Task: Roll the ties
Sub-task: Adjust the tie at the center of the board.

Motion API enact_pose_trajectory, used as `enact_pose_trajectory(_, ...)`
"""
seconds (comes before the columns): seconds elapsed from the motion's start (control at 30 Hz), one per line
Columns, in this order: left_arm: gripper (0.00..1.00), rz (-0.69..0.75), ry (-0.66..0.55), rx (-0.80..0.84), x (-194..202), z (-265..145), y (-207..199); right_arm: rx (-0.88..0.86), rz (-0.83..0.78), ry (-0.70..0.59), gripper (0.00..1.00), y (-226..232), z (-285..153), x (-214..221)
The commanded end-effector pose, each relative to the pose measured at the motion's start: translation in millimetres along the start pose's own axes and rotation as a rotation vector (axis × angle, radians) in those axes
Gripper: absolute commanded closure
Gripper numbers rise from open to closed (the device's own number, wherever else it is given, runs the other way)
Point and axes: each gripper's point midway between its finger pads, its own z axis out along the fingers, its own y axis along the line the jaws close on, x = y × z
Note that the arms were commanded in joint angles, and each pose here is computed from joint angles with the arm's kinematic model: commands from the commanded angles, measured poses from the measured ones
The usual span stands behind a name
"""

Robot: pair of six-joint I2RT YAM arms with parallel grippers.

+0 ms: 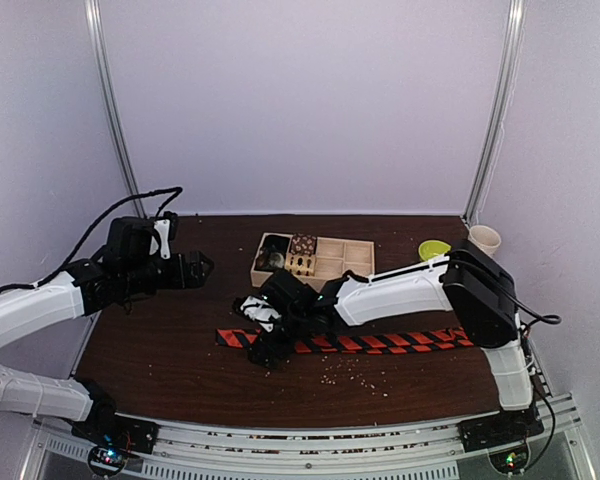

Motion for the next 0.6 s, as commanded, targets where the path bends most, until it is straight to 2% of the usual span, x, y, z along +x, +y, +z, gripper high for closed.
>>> enact_pose_trajectory(0.0, 0.02, 0.015, -0.038, 0.016, -9.4, -1.1, -2.6, 0.119, -0.031, 0.036, 0.02, -18.0, 11.8, -1.8)
enact_pose_trajectory(0.17, 0.02, 0.032, -0.031, 0.018, -8.8, -2.2, -3.1, 0.167, -0.025, 0.083, 0.11, -27.3, 25.3, 6.1)
enact_pose_trajectory(0.43, 0.02, 0.05, 0.003, 0.022, -2.7, 3.3, -4.1, 0.063, 0.058, 0.096, 0.51, -21.7, 32.0, 14.6)
enact_pose_trajectory(0.47, 0.02, 0.055, 0.007, 0.029, -2.1, 3.9, -5.2, 0.043, 0.069, 0.097, 0.55, -19.9, 31.9, 15.7)
enact_pose_trajectory(0.57, 0.03, 0.066, 0.021, 0.056, 2.3, 6.0, -9.3, -0.037, 0.082, 0.095, 0.58, -6.9, 26.9, 14.7)
